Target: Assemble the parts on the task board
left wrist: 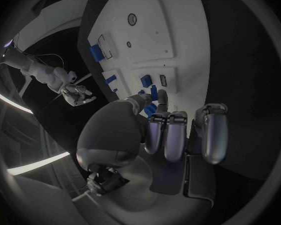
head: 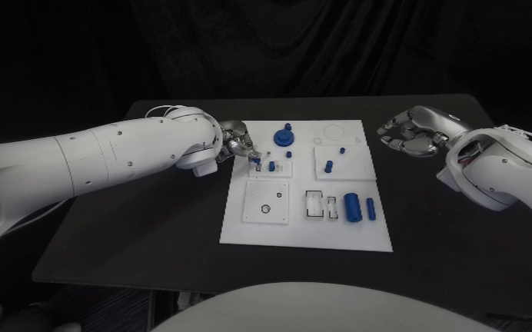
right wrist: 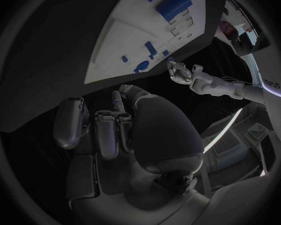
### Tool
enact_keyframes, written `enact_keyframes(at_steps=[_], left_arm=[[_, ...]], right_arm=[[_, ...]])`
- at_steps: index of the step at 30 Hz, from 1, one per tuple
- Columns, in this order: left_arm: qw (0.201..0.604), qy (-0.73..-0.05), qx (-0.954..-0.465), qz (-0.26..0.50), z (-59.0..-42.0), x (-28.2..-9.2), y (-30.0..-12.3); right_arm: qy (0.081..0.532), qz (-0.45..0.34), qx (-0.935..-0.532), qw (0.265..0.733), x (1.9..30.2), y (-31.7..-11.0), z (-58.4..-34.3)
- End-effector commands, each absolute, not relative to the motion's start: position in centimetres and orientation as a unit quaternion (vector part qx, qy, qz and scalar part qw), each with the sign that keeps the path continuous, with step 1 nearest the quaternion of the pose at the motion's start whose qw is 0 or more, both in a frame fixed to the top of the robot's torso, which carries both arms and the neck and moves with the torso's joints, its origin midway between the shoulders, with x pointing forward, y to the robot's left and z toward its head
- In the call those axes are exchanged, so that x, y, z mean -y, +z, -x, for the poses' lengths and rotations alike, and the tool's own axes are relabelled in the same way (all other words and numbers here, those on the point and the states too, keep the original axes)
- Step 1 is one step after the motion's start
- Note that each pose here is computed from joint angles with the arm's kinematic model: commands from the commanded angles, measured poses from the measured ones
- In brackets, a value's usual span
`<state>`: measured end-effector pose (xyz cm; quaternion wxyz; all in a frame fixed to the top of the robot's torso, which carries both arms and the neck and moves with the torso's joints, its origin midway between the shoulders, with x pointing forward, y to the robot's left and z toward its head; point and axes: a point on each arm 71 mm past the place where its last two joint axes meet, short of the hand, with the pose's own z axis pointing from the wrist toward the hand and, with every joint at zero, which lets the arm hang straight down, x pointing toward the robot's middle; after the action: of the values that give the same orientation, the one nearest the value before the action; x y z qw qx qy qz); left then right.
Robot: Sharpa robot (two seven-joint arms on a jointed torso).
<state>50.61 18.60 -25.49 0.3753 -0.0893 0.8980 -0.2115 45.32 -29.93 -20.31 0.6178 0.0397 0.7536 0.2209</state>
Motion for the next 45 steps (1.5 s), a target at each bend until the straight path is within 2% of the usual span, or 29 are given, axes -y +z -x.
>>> enact_keyframes(at_steps=[1, 8, 20, 33, 45], left_arm=[[0.374, -0.210, -0.898, 0.102, -50.4, -18.6, -25.6], [0.373, -0.206, -0.899, 0.104, -50.1, -18.8, -25.9], [0.411, -0.191, -0.888, 0.075, -49.6, -18.6, -26.3], [0.430, -0.194, -0.879, 0.065, -49.2, -18.6, -26.8], [0.428, -0.191, -0.882, 0.055, -49.0, -18.5, -27.4]], right_arm=[[0.215, -0.043, -0.758, 0.614, 30.0, -20.5, -45.3], [0.215, -0.043, -0.758, 0.614, 30.0, -20.5, -45.2], [0.215, -0.044, -0.758, 0.614, 30.0, -20.5, -45.2], [0.215, -0.044, -0.759, 0.614, 30.0, -20.5, -45.2], [0.214, -0.044, -0.760, 0.612, 30.0, -20.5, -45.2]])
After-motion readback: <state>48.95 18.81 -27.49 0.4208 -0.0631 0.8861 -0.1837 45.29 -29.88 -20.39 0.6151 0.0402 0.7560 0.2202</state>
